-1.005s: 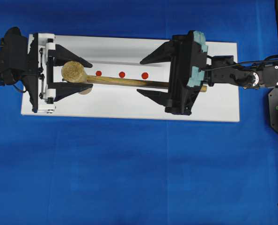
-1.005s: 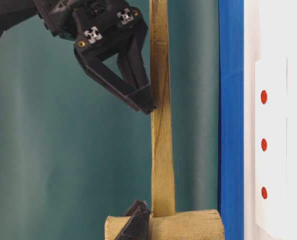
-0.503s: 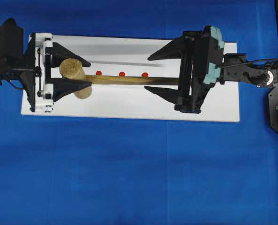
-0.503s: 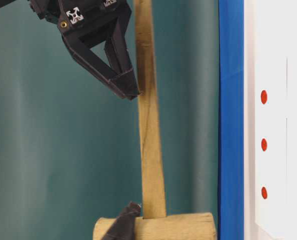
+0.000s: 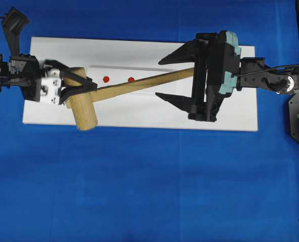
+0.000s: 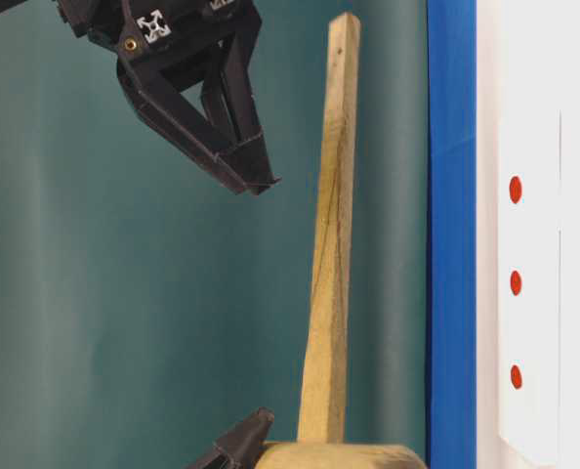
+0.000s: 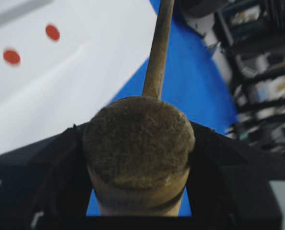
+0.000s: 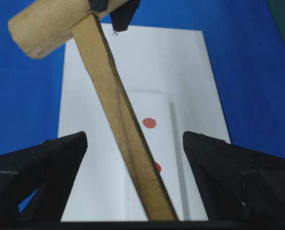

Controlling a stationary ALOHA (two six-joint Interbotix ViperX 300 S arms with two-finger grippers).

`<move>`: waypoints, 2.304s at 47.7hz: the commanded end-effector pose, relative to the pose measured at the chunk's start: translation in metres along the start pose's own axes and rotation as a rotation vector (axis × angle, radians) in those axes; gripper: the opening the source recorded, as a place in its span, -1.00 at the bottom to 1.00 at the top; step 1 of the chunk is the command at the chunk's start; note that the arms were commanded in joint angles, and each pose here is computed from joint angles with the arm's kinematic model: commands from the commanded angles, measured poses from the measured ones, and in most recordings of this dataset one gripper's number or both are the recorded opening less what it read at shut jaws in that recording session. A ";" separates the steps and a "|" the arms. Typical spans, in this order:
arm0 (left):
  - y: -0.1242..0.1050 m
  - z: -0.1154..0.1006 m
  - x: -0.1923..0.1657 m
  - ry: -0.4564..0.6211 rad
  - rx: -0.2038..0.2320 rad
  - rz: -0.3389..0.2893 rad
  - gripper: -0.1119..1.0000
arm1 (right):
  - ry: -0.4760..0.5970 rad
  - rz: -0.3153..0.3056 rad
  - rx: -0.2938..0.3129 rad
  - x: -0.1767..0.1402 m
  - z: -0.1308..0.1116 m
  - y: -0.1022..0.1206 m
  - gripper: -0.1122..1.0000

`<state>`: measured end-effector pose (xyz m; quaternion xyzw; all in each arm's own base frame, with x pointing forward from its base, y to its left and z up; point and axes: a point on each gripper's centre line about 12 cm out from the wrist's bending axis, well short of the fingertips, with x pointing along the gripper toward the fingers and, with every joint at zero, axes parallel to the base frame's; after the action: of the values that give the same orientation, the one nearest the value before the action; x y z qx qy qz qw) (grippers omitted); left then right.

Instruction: Hit the mark with a hammer.

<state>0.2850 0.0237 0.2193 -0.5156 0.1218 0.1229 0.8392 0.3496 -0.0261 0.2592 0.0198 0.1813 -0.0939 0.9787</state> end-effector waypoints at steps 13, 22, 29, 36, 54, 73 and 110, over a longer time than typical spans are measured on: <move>-0.019 0.004 -0.001 -0.005 -0.117 -0.057 0.01 | -0.018 0.012 -0.041 0.002 0.007 0.004 0.82; -0.020 0.002 0.001 0.000 -0.119 -0.059 0.01 | 0.011 0.026 -0.077 0.015 0.001 0.008 0.82; -0.023 0.001 0.001 0.007 -0.120 -0.065 0.01 | 0.045 0.032 -0.129 0.035 -0.007 0.012 0.82; -0.027 -0.002 0.002 0.018 -0.129 -0.075 0.01 | 0.071 0.032 -0.165 0.049 -0.014 0.013 0.82; -0.025 -0.005 0.002 0.035 -0.136 -0.048 0.01 | 0.090 0.043 -0.191 0.053 -0.019 0.013 -0.05; -0.022 -0.005 0.002 0.039 -0.101 -0.030 0.01 | 0.104 0.067 -0.193 0.053 -0.021 0.016 -0.62; -0.020 0.000 -0.003 0.032 -0.065 -0.009 0.77 | 0.096 0.088 -0.171 0.043 -0.015 0.017 -0.62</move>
<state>0.2883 0.0144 0.2240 -0.5465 0.1429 0.1251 0.8156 0.3880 -0.0149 0.2093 -0.0559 0.2600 -0.0292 0.9635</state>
